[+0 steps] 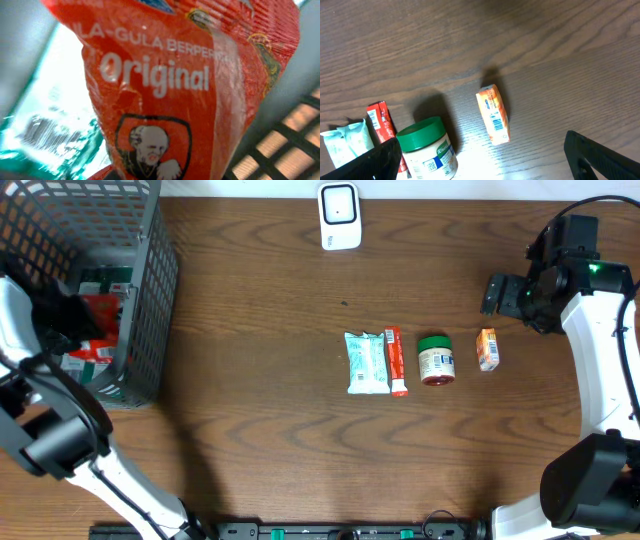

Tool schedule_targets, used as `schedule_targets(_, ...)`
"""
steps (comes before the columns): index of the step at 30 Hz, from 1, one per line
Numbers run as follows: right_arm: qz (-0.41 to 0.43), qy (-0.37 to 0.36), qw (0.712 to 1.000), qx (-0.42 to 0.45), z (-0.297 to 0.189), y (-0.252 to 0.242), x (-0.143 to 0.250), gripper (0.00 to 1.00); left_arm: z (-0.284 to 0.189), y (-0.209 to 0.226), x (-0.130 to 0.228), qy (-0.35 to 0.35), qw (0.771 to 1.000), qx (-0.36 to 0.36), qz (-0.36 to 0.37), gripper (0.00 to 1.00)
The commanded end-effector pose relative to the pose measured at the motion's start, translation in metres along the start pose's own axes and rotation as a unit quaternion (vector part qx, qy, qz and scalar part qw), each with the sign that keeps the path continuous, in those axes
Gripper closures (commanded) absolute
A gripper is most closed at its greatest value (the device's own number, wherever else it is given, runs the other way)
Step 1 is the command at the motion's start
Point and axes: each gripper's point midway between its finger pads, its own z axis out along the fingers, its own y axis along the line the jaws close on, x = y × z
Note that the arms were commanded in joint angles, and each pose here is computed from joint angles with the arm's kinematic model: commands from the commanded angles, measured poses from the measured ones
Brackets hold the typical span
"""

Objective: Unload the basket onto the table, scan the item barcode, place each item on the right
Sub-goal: 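Reach the left gripper into the basket and grasp the red snack bag, then place the red snack bag with the left gripper left of the pouch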

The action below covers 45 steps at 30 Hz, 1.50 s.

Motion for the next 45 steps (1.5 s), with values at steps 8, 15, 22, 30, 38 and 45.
schedule_targets(8, -0.002, -0.016, 1.0, -0.002, -0.01, 0.0, -0.007, 0.01, -0.186, -0.036, -0.026, -0.282, 0.959, 0.018, 0.001, 0.93)
schedule_targets(15, -0.002, -0.016, 1.0, -0.002, -0.01, 0.0, -0.007, 0.01, -0.271, -0.072, 0.017, -0.367, 0.926, 0.083, -0.039, 0.93)
schedule_targets(22, -0.001, -0.016, 1.0, -0.002, -0.01, 0.0, -0.007, 0.01, -0.253, -0.164, 0.098, -0.256, 0.95, 0.169, 0.053, 0.93)
schedule_targets(30, -0.001, -0.016, 1.0, -0.002, -0.01, 0.0, -0.007, 0.01, -0.159, -0.252, 0.166, -0.078, 0.971, 0.177, 0.138, 0.93)
schedule_targets(38, -0.001, -0.016, 1.0, -0.002, -0.01, 0.0, -0.007, 0.01, -0.043, -0.294, 0.219, 0.062, 0.971, 0.122, 0.197, 0.93)
schedule_targets(45, -0.002, -0.016, 1.0, -0.002, -0.01, 0.0, -0.007, 0.01, 0.034, -0.325, 0.235, 0.101, 0.962, 0.103, 0.231, 0.92)
